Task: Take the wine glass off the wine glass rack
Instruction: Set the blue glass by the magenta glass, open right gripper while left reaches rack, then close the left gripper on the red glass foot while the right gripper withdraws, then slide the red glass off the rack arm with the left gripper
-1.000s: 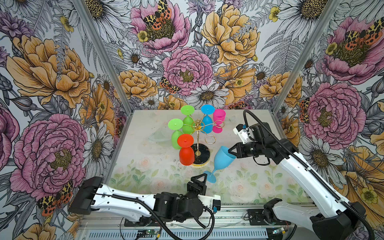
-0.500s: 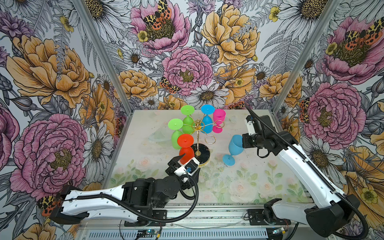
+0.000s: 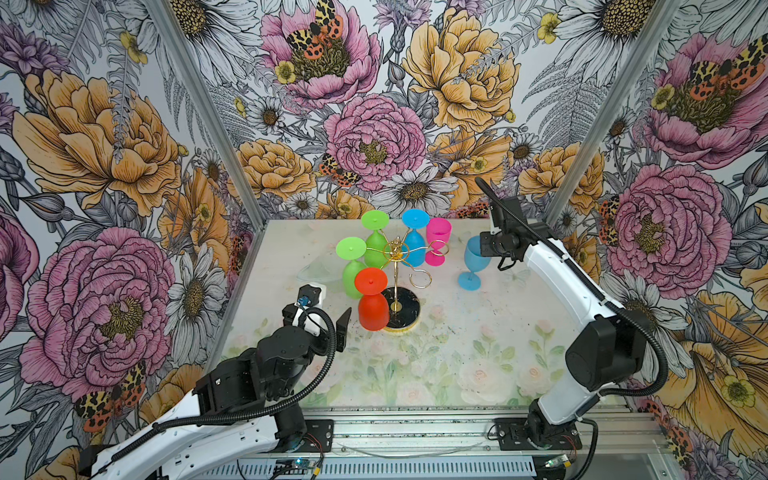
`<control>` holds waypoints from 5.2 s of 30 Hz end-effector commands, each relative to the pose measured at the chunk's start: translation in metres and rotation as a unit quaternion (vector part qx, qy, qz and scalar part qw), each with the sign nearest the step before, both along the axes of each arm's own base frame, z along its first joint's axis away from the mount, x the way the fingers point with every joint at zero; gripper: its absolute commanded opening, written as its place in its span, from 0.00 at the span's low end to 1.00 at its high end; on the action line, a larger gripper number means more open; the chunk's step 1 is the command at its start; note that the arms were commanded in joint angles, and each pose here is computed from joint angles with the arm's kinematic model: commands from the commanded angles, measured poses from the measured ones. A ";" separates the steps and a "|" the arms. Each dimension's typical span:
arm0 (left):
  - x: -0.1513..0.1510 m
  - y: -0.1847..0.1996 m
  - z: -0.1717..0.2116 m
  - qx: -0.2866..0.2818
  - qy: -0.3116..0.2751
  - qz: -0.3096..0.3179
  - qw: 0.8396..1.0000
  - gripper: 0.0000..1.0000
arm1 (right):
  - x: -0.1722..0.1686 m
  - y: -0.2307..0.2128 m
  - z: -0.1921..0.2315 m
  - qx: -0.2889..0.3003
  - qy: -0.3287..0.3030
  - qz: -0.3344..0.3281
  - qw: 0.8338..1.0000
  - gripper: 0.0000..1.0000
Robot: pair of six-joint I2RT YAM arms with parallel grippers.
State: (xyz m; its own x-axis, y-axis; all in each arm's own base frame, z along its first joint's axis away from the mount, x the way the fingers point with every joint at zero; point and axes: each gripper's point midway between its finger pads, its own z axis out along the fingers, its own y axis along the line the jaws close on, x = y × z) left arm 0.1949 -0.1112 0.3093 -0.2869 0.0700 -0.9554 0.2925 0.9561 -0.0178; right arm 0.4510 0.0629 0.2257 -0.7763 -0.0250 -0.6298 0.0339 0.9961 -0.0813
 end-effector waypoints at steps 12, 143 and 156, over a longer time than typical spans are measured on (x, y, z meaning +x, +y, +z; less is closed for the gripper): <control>0.023 0.031 -0.029 -0.064 0.066 0.062 0.994 0.89 | 0.091 -0.002 -0.012 -0.001 -0.038 -0.008 0.999 0.00; 0.049 -0.071 0.025 -0.413 0.279 -0.132 0.857 0.13 | -0.170 0.056 -0.017 0.200 -0.075 0.135 0.968 0.74; 0.040 -0.071 0.036 -0.423 0.274 -0.146 0.852 0.11 | -0.171 0.059 -0.020 0.202 -0.068 0.141 0.967 0.74</control>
State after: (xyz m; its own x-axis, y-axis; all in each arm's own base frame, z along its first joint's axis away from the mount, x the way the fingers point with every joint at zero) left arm 0.2426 -0.1789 0.3245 -0.7981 -0.4402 -0.4115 0.1913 0.4624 -0.8658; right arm 0.2787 0.1168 0.1994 -0.7019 0.0403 -0.7111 -0.2415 0.9258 0.2908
